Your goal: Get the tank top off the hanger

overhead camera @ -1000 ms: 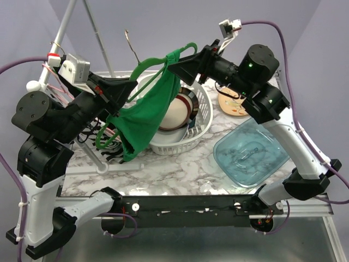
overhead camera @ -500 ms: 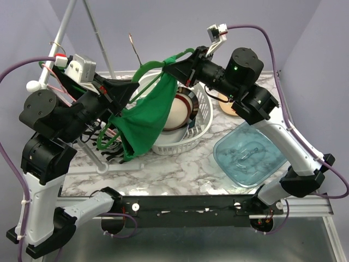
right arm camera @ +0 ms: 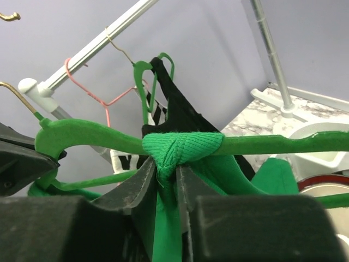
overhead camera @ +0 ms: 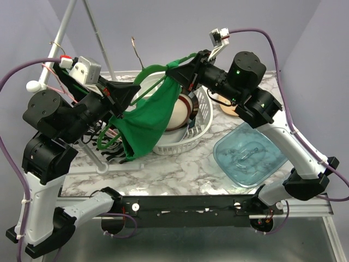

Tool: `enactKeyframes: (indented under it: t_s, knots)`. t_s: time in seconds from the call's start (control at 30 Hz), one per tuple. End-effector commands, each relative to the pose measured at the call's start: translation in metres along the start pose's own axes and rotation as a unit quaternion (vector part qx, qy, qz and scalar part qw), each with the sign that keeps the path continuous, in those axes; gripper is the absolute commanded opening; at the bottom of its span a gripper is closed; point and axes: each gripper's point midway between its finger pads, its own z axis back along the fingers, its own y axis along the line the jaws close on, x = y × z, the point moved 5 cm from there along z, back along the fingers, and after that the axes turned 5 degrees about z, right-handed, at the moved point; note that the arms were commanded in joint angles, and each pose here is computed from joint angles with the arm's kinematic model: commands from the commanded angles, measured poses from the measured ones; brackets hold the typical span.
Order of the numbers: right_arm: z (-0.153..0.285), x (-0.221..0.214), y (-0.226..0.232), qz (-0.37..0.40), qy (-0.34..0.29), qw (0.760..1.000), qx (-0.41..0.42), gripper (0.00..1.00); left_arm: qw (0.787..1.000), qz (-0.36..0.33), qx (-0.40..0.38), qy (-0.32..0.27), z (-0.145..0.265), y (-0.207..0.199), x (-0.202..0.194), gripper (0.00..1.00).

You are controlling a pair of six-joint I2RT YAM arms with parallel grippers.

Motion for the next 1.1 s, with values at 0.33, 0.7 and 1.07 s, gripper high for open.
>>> enactKeyframes:
  t_s: [0.33, 0.7, 1.07]
  knots:
    - [0.010, 0.023, -0.016, 0.049, -0.026, 0.996, -0.068, 0.01, 0.998, -0.033, 0.040, -0.018, 0.016, 0.009, 0.006, 0.00]
    - [0.025, 0.065, -0.073, 0.061, -0.084, 0.979, -0.176, 0.01, 0.999, -0.029, -0.013, -0.017, 0.030, -0.007, 0.003, 0.00]
    - [0.027, 0.013, -0.121, 0.054, -0.009, 0.977, -0.206, 0.01, 0.995, -0.024, -0.056, -0.077, 0.044, -0.025, 0.027, 0.00]
